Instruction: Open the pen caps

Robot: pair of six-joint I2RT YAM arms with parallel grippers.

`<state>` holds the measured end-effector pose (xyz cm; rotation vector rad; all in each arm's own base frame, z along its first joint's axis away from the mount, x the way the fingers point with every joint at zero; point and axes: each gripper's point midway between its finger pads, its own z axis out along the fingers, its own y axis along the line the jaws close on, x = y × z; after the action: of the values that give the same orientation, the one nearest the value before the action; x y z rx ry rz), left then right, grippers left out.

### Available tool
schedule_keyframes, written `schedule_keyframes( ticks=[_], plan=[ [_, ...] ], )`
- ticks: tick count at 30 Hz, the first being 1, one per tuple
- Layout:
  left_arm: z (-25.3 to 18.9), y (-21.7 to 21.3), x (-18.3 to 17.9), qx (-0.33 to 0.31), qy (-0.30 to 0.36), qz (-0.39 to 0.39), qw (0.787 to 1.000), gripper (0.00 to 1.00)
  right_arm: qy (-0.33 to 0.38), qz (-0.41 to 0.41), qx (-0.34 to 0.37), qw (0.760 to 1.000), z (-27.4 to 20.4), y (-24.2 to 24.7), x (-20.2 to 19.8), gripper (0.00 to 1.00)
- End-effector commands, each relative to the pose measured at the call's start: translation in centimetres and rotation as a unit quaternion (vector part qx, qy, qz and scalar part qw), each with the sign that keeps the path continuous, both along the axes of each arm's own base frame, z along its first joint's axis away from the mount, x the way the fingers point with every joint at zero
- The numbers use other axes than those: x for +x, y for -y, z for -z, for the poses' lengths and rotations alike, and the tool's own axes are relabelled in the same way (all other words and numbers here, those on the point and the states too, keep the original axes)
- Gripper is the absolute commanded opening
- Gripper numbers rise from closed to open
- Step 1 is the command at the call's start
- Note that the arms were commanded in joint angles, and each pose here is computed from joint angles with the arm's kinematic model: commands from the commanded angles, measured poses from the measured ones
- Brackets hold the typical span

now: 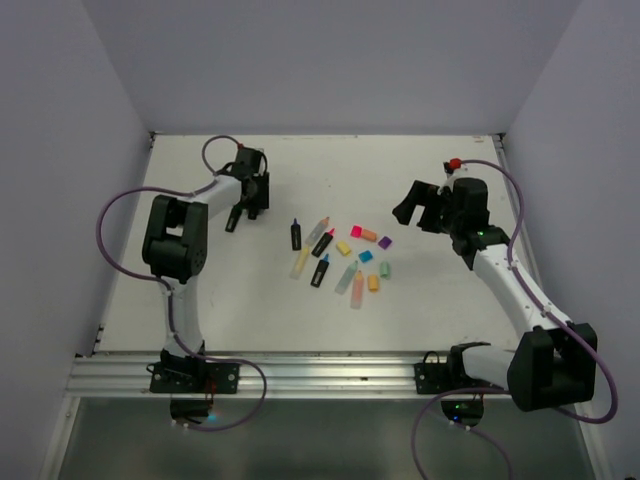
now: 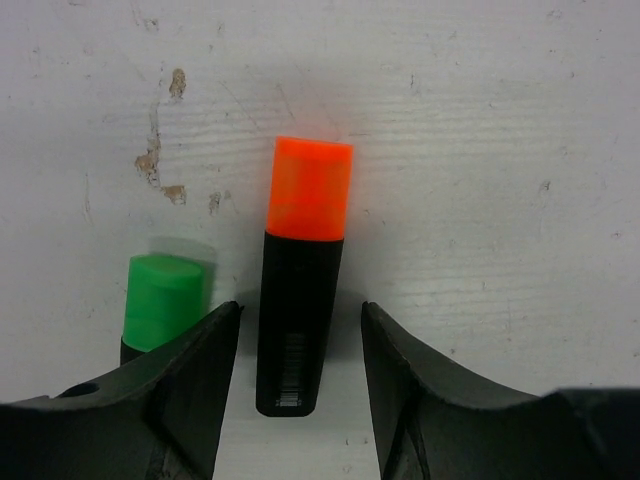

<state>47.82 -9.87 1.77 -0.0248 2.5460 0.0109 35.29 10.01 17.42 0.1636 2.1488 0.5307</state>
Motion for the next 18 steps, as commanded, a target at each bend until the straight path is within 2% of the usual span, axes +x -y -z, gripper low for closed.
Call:
schedule_keyframes(
  ticks=[1,3,6,7,9,10,16,18],
  plan=[
    [-0.3,-0.3,0.2,0.003,-0.010,0.014,1.000,0.55,0.013,-0.007,0.008,1.000,-0.5,-0.3,0.5,0.99],
    [0.0,0.0,-0.2,-0.004,-0.020,0.021,1.000,0.52,0.012,-0.008,0.009,1.000,-0.5,-0.4,0.6,0.98],
    [0.3,0.6,-0.8,-0.019,-0.029,0.030,0.999,0.41,0.011,-0.011,0.014,1.000,-0.5,-0.6,0.6,0.99],
    [0.3,0.7,-1.0,-0.023,-0.030,0.030,0.999,0.34,0.011,-0.013,0.017,1.000,-0.5,-0.7,0.6,0.99],
    [0.3,1.0,-1.6,-0.030,-0.032,0.031,0.999,0.26,0.011,-0.015,0.018,1.000,-0.6,-0.8,0.6,0.98],
    [0.2,1.1,-1.7,-0.035,-0.029,0.031,0.998,0.17,0.014,-0.017,0.017,1.000,-0.7,-0.8,0.6,0.99],
    [-1.4,2.8,-3.4,-0.061,-0.021,0.058,0.996,0.06,0.029,-0.062,0.051,0.996,-1.8,-2.6,0.2,0.99],
    [-3.4,4.2,-4.0,-0.066,0.002,0.076,0.995,0.04,0.033,-0.088,0.073,0.993,-2.3,-3.9,-0.1,0.98]
  ],
)
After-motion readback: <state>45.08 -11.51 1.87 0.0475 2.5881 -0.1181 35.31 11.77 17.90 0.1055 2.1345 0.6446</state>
